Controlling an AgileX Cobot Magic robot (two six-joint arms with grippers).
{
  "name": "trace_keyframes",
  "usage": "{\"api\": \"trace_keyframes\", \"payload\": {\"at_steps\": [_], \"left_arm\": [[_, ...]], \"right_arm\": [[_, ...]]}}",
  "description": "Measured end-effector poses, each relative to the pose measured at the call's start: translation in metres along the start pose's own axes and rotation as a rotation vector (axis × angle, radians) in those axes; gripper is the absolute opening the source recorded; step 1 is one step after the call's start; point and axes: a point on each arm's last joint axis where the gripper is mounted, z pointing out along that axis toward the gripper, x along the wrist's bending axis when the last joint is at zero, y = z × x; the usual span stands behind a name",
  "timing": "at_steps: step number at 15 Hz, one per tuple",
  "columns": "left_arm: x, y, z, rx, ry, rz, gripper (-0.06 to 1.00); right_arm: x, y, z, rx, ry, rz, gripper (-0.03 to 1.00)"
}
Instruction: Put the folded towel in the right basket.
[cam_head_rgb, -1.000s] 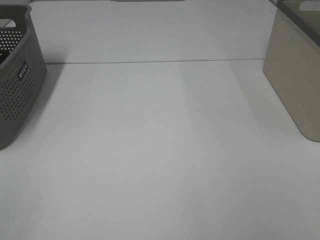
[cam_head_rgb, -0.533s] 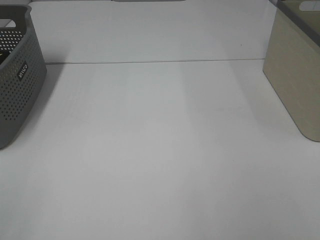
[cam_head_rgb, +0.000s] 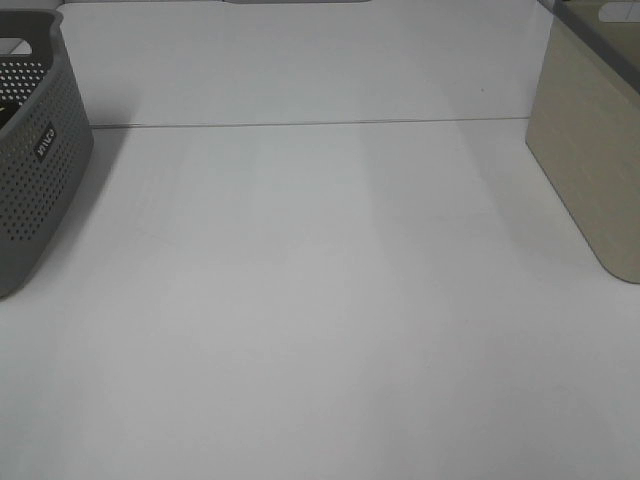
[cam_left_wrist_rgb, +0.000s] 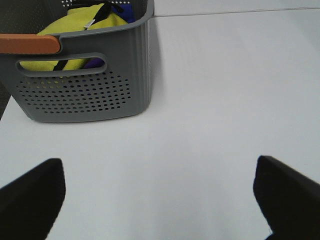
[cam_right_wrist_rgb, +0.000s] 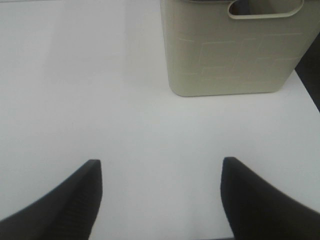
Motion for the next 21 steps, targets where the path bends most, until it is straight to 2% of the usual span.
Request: {"api": "trace_keyframes", "payload": {"at_steps": [2,21], "left_arm": [[0.0000,0.0000,0.0000,0.000,0.000,0.000,0.97],[0.0000,0.0000,0.0000,0.000,0.000,0.000,0.97]], "right_arm": [[0.0001,-0.0023,-0.0041,-0.030,0.000,0.000,0.65],[0.0001,-0.0028,-0.0037,-0.029,0.001,0.000,0.65]]}}
